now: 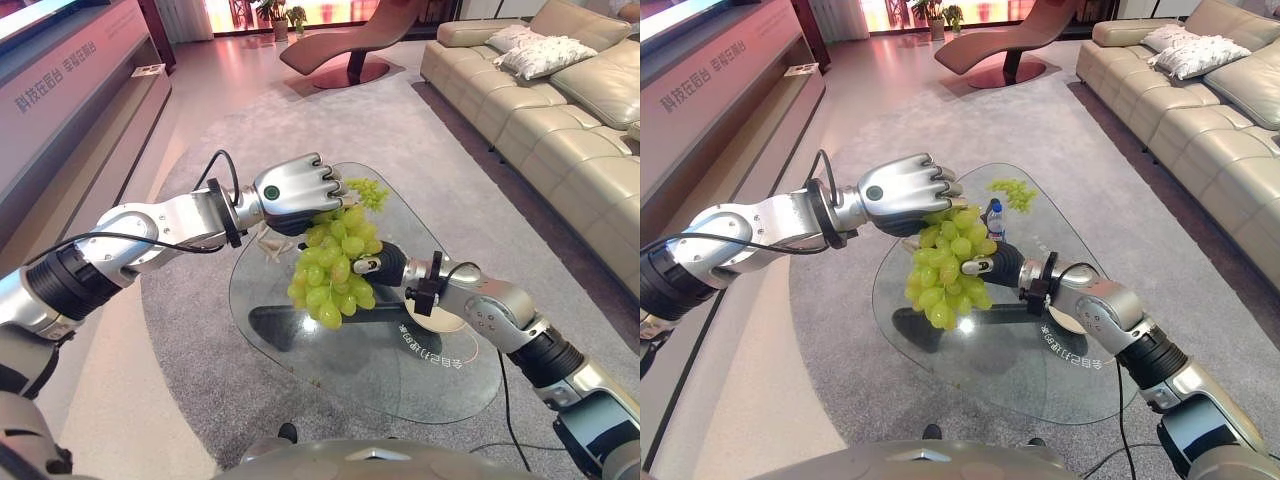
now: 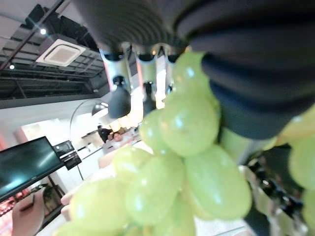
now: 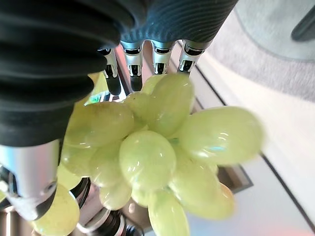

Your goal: Pick up fruits into the plate

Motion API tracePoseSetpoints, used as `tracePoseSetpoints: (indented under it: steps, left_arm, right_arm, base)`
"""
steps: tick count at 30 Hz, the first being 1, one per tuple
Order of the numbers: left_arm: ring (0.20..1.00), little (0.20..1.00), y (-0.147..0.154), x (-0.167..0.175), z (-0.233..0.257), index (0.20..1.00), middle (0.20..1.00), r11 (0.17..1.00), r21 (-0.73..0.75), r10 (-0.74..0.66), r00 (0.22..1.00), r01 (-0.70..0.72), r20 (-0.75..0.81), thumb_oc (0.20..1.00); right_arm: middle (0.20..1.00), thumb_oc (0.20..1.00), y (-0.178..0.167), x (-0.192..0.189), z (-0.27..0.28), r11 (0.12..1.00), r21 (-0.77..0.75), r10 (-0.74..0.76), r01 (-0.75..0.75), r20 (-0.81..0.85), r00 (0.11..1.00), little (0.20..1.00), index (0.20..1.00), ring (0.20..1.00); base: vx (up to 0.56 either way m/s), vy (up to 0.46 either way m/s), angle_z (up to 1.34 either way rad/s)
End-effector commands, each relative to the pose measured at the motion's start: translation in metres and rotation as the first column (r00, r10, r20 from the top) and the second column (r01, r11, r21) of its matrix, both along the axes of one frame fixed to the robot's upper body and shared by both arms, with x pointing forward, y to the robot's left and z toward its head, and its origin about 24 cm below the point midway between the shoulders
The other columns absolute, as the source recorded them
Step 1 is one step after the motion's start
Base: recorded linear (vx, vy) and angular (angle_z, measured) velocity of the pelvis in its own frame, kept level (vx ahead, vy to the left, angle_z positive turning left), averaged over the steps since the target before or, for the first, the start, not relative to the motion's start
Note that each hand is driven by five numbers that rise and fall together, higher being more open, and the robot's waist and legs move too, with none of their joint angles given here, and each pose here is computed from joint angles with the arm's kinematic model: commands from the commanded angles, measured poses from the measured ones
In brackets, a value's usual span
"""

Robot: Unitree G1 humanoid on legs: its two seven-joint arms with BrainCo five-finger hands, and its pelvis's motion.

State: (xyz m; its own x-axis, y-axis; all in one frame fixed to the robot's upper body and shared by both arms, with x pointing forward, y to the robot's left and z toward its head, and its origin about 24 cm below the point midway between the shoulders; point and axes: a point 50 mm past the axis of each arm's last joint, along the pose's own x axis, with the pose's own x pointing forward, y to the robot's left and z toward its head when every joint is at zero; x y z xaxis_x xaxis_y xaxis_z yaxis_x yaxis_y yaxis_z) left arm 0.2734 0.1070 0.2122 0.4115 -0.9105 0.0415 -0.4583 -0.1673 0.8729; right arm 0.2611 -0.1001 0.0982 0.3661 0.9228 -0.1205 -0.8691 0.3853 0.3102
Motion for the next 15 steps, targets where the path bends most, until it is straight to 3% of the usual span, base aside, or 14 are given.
tracePoseSetpoints:
  steps: [1, 6, 7, 8, 15]
  left_arm:
    - [0.2, 0.2, -0.0004, 0.012, 0.0365, 0.2, 0.2, 0.997, -0.066, 0.036, 0.993, -0.029, 0.108, 0.2]
    - [0.2, 0.2, 0.0007, 0.0113, 0.0346, 0.2, 0.2, 0.997, -0.064, 0.036, 0.994, -0.03, 0.105, 0.2]
    - [0.2, 0.2, 0.001, 0.0115, 0.0344, 0.2, 0.2, 0.997, -0.065, 0.036, 0.994, -0.029, 0.104, 0.2]
    - [0.2, 0.2, 0.0007, 0.0117, 0.034, 0.2, 0.2, 0.997, -0.068, 0.036, 0.994, -0.029, 0.103, 0.2]
    - [0.2, 0.2, 0.0015, 0.0116, 0.0331, 0.2, 0.2, 0.997, -0.066, 0.04, 0.994, -0.034, 0.102, 0.2]
  right_arm:
    - [1.0, 1.0, 0.0236, -0.0083, 0.0287, 0.983, 0.133, 0.118, -0.128, 0.078, 0.99, 1.0, 1.0, 1.0]
    - [1.0, 1.0, 0.0253, -0.0102, 0.0276, 0.983, 0.129, 0.123, -0.133, 0.079, 0.989, 1.0, 1.0, 1.0]
    - [0.849, 0.849, 0.0261, -0.0104, 0.0266, 0.983, 0.129, 0.123, -0.132, 0.075, 0.989, 0.849, 0.849, 0.849]
    - [0.2, 0.2, 0.0267, -0.0096, 0.0261, 0.984, 0.129, 0.11, -0.119, 0.078, 0.991, 0.2, 0.2, 0.2]
    - [0.2, 0.2, 0.0251, -0.0093, 0.0243, 0.985, 0.132, 0.106, -0.115, 0.07, 0.992, 0.2, 0.2, 0.2]
  base:
    - [0.0, 0.0, 0.0]
    - [0.0, 0.0, 0.0]
    - [0.0, 0.0, 0.0]
    - [0.0, 0.0, 0.0]
    - [0.0, 0.0, 0.0]
